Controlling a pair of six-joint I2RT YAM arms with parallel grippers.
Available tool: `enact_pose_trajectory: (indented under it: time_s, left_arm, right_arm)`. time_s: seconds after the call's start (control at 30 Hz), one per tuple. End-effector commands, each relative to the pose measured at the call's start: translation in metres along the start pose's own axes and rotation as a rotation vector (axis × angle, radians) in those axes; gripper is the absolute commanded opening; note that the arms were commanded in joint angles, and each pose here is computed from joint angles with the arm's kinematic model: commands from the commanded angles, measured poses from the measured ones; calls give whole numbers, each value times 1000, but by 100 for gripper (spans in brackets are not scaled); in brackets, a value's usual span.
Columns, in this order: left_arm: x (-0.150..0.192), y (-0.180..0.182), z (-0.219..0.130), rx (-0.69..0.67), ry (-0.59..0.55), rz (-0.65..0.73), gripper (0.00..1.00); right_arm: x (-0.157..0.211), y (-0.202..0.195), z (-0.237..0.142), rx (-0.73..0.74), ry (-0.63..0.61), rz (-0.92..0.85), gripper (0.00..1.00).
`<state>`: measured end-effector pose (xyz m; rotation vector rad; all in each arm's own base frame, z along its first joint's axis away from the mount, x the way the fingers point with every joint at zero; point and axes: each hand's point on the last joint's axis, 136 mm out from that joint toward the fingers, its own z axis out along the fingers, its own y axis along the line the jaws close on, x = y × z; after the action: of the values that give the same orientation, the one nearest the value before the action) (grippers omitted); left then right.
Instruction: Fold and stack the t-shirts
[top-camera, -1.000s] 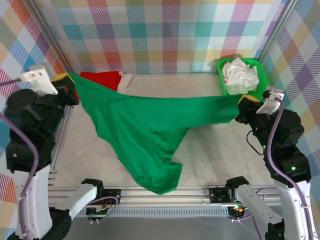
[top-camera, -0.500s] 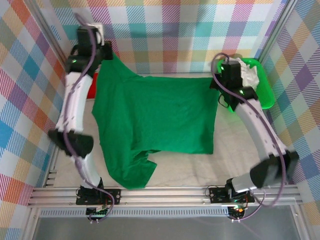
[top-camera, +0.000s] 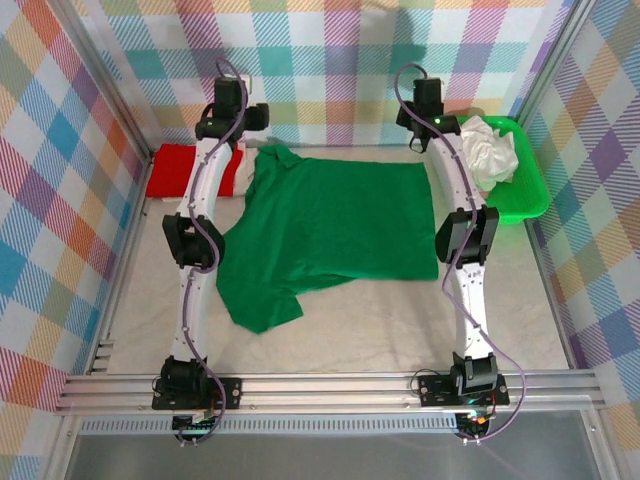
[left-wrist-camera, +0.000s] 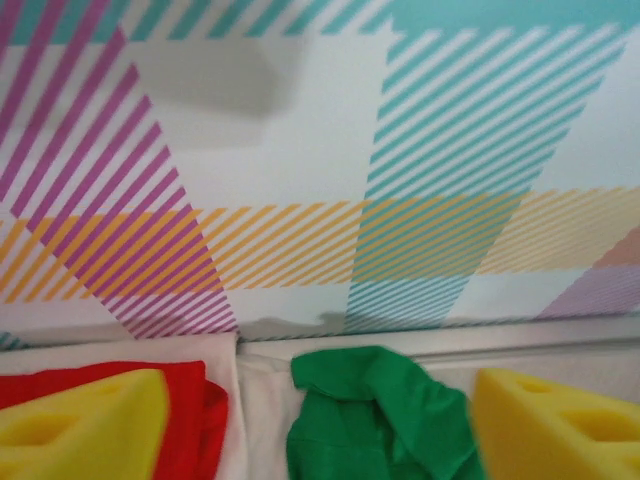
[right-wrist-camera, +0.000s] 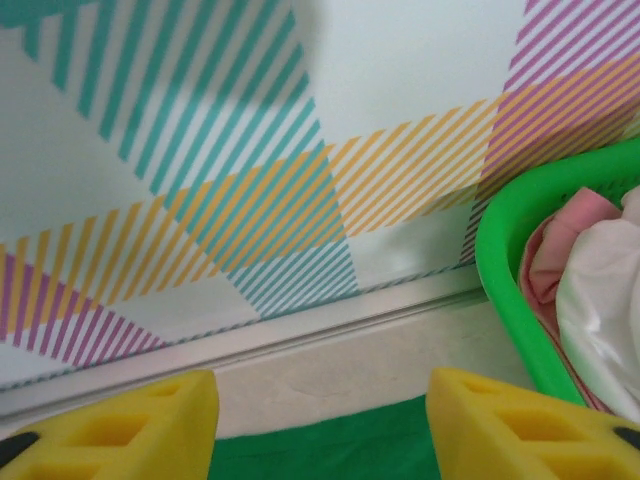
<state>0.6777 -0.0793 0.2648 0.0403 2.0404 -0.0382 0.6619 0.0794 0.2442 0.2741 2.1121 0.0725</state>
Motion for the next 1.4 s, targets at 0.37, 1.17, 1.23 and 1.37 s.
enact_pose_trajectory:
  time_s: [0.37, 1.17, 1.23, 1.37]
  left_arm:
    - [137, 1, -187, -18, 269, -234, 78]
    - [395, -75, -298, 120, 865, -207, 61]
    - [401, -80, -295, 141, 861, -208, 60]
    - [404, -80, -284, 131, 829, -198, 46]
  right_arm:
    - [171, 13, -180, -278, 351, 69, 53]
    - [362, -120, -212, 4, 779, 400, 61]
    - [359, -113, -206, -40, 765, 409, 60]
    - [352, -108, -193, -69, 717, 415, 45]
